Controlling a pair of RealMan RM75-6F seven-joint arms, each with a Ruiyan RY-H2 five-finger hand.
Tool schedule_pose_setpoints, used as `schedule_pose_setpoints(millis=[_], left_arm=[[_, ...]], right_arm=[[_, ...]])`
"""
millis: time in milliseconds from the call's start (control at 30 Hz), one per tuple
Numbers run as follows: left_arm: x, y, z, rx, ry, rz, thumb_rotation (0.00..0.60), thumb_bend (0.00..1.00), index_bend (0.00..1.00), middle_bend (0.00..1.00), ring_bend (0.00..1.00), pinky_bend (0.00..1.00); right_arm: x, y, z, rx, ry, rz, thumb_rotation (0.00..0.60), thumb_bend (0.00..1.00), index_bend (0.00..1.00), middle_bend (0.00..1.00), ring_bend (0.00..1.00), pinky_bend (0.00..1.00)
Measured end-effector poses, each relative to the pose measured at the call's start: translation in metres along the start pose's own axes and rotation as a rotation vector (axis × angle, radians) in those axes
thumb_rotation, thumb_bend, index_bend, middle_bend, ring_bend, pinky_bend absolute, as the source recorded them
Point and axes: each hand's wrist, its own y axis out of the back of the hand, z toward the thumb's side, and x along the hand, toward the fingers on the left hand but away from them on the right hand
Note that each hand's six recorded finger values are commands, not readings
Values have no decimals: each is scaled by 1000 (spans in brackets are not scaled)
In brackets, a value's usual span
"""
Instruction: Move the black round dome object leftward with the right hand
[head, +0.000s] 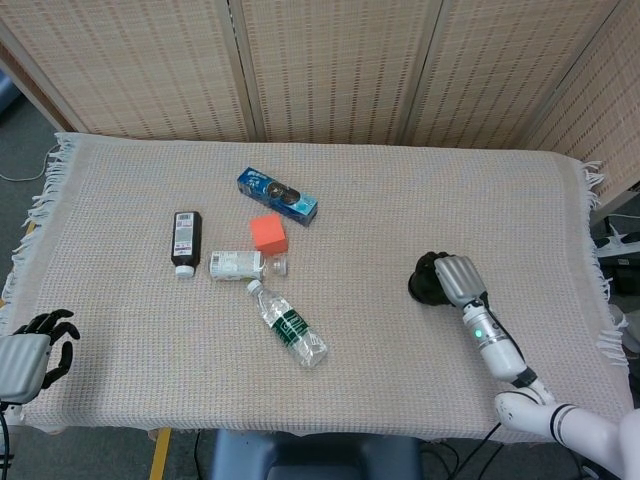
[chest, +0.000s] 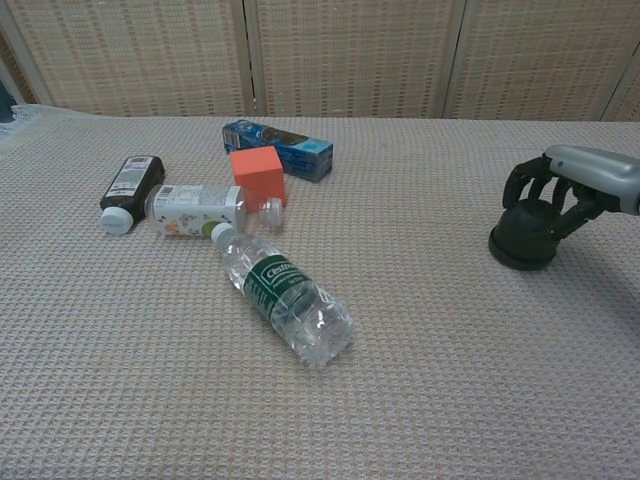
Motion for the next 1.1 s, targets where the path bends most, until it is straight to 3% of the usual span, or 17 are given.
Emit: schedule_pose_setpoints(millis=[433,633,900,1100], left_arm=[[0,0,1,0,-2,-2,600,602,484,261,269,468],[0,0,0,-1,1,-1,600,601,483,261,268,468],[0,0,1,-2,-1,-2,600,601,483,262,269,467],[1,-5,4,0,-11,-18,600,601,484,262,269,469]], right_arm=[[3,15,5,-55,10,-52,600,483,693,572,416,523],[8,33,5,-94,10,-78,600,483,693,573,416,523],[29,35,-30,-25,-108,-39,600,483,692,574,416,522],[31,23,-51,11,-122,-30,600,483,686,574,416,520]])
